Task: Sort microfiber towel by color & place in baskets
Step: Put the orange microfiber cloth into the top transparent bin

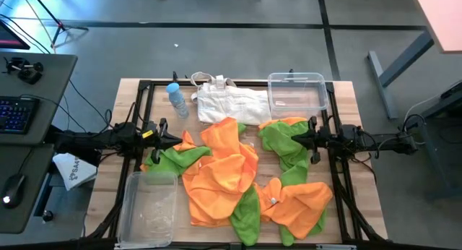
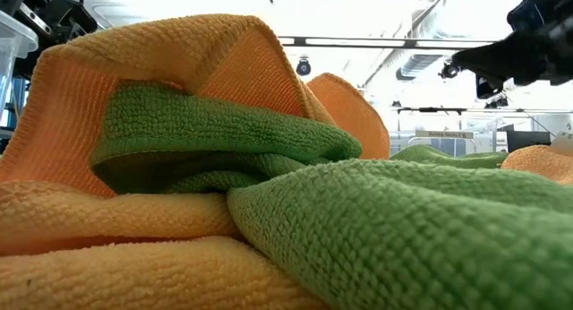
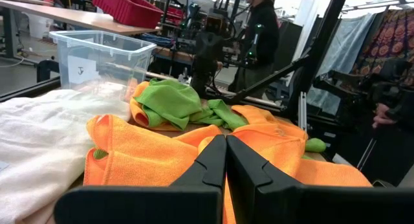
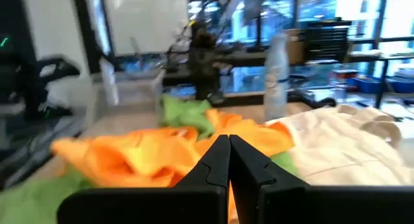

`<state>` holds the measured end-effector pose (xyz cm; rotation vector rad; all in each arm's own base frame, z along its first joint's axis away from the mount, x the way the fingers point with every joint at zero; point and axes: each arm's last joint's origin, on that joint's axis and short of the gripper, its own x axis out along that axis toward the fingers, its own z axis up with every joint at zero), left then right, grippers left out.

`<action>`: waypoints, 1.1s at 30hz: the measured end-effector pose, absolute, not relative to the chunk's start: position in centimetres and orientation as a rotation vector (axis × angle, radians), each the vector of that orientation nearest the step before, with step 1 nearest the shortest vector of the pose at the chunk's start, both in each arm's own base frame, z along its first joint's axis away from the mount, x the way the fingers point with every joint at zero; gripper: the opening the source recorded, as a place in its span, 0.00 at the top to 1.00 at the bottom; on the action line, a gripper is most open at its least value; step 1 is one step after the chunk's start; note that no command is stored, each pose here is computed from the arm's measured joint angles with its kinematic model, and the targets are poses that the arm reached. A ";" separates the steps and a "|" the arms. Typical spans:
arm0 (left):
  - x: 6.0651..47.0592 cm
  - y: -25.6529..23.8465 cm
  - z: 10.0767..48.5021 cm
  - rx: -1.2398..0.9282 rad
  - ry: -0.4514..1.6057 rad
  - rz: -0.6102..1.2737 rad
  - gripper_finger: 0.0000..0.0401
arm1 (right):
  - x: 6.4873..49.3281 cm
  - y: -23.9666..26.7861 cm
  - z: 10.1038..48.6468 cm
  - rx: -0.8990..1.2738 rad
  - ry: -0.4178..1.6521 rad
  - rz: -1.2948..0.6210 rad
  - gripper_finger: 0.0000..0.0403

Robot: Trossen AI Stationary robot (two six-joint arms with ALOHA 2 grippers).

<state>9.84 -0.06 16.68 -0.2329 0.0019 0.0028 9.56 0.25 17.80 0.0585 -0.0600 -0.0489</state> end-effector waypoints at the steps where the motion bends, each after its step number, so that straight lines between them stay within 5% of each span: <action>1: 9.8 -0.1 16.7 -0.233 0.002 0.003 1.00 | 9.5 0.2 18.1 0.073 -0.071 -0.058 1.00; 13: 9.8 -0.1 16.7 -0.233 0.002 0.003 1.00 | 11.0 0.1 27.4 0.075 0.149 -0.158 1.00; 33: 9.8 -0.1 16.7 -0.233 0.002 0.003 1.00 | 28.3 3.1 39.3 0.168 0.772 -0.324 1.00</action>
